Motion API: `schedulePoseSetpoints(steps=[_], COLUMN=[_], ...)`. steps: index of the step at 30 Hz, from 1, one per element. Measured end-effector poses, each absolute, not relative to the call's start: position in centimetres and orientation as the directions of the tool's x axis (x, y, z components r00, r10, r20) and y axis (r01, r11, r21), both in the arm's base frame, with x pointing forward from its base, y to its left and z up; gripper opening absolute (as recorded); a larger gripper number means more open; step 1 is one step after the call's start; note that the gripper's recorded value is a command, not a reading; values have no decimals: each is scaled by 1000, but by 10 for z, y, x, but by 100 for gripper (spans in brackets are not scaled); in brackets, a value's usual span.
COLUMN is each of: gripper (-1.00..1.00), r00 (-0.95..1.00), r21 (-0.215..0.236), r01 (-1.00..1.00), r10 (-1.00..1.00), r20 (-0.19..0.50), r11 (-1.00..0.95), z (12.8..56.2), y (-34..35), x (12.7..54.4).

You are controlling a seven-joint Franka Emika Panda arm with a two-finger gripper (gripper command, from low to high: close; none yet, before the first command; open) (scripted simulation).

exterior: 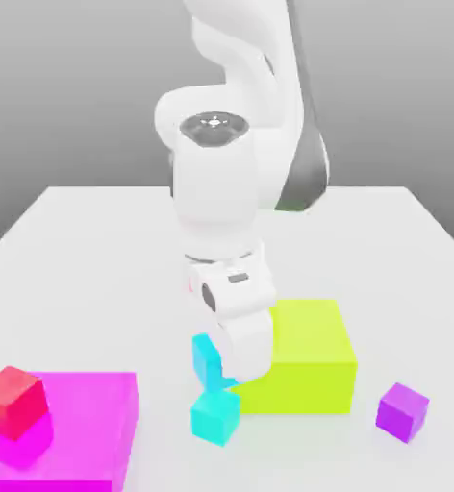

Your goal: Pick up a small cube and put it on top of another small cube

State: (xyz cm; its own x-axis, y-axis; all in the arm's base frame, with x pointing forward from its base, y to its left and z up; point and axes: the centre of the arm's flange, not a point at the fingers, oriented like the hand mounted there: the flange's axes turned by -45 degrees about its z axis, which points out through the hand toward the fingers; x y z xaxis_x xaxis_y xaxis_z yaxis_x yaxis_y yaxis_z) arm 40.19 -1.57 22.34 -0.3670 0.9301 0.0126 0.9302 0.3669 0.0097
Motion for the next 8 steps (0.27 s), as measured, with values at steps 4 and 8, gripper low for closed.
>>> schedulePoseSetpoints(steps=[4, 8], gripper=[-100, -100], r00=[-365, -371], r21=[9, 2], r01=[931, 929], r10=[931, 928], r20=[10, 4], r11=[365, 371], z=[206, 185], y=[-17, -14], x=[401, 397])
